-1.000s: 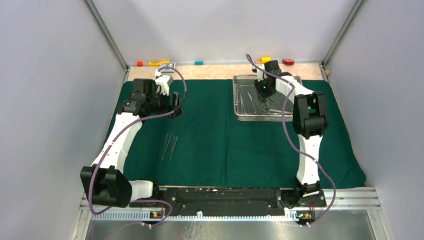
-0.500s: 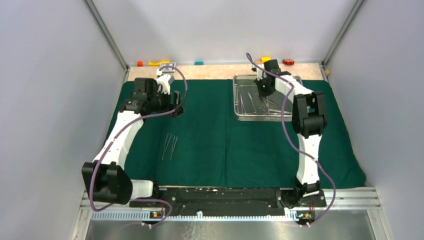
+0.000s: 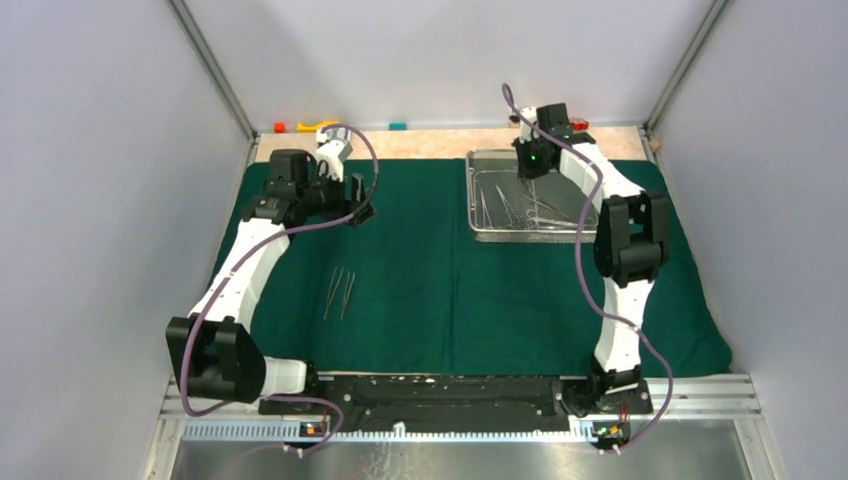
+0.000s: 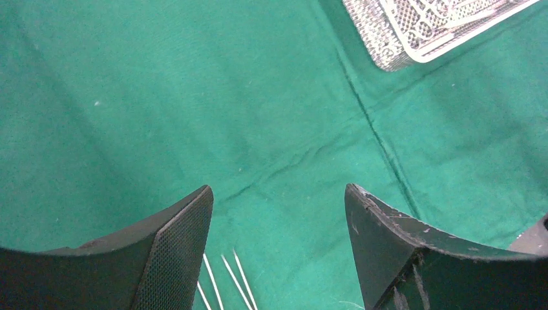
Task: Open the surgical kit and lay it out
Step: Pick up the medical item from the container.
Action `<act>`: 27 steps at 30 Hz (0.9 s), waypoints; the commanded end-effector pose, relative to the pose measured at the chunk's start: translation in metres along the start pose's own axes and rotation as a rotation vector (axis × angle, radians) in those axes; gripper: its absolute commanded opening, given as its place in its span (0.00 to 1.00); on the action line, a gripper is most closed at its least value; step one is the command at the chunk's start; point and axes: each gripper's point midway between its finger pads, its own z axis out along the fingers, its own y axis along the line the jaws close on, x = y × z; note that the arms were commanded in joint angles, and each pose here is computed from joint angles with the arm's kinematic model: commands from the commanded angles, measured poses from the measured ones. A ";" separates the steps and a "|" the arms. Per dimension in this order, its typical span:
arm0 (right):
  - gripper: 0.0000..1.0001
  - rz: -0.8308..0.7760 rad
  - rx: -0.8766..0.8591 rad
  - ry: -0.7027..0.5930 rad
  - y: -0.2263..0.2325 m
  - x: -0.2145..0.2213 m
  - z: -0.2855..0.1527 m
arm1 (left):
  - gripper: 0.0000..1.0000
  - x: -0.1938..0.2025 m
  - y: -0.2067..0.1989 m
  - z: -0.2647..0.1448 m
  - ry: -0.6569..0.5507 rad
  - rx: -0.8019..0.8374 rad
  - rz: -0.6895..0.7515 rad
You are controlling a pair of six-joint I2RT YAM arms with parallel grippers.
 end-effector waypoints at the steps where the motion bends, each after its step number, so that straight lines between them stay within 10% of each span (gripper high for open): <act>1: 0.00 0.005 -0.025 -0.237 0.008 -0.068 -0.066 | 0.79 -0.039 -0.023 0.003 -0.119 0.103 0.049; 17: 0.00 0.012 -0.581 -0.606 0.189 -0.090 -0.188 | 0.73 -0.114 -0.132 0.041 -0.248 0.339 -0.074; 27: 0.00 -0.011 -0.688 -0.597 0.231 -0.077 -0.199 | 0.55 -0.111 -0.155 0.061 -0.262 0.403 -0.156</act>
